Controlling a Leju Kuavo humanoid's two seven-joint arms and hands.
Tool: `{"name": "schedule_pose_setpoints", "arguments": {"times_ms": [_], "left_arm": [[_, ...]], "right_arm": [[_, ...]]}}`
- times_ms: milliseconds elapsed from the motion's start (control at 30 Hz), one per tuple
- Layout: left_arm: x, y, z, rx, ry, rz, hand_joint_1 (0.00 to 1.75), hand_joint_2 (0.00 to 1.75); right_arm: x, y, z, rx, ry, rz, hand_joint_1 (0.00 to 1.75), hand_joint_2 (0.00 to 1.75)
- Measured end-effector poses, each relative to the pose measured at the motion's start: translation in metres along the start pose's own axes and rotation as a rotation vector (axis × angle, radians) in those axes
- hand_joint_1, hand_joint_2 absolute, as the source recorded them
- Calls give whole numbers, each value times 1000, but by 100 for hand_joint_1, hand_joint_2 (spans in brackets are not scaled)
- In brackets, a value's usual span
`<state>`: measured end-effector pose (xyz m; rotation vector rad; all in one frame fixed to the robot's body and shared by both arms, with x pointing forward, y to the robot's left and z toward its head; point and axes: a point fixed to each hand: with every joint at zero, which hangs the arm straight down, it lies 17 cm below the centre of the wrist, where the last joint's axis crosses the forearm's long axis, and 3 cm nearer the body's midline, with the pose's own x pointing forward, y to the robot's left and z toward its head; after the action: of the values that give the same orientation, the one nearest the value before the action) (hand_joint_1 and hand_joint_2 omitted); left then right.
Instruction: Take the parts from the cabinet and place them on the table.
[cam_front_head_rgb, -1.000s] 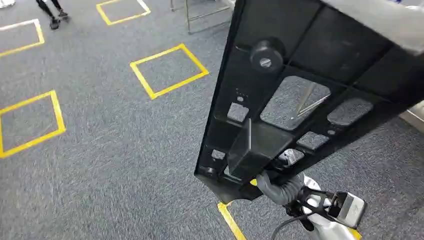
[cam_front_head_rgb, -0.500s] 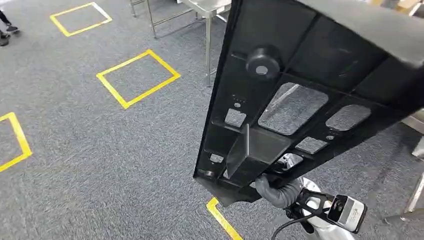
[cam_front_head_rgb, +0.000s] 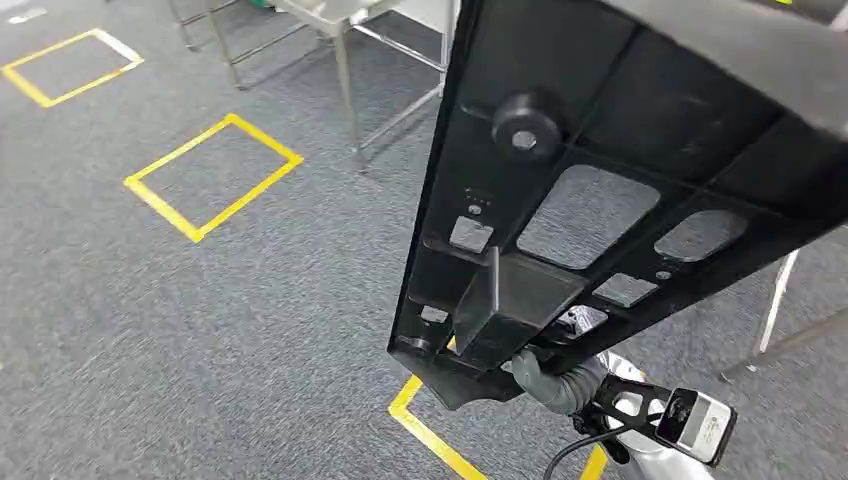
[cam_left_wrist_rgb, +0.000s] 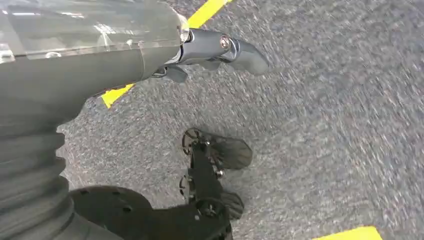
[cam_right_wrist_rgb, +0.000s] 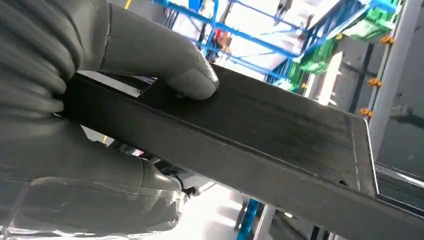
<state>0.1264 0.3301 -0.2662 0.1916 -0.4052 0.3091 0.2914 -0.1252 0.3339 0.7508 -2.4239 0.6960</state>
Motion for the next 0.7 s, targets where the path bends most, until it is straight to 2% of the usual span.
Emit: {"name": "schedule_pose_setpoints", "arguments": {"times_ms": [700], "left_arm": [[-5, 0, 1, 5, 5, -2, 0, 175]], "right_arm": [[-1, 6, 4, 6, 9, -19, 175, 175]]}}
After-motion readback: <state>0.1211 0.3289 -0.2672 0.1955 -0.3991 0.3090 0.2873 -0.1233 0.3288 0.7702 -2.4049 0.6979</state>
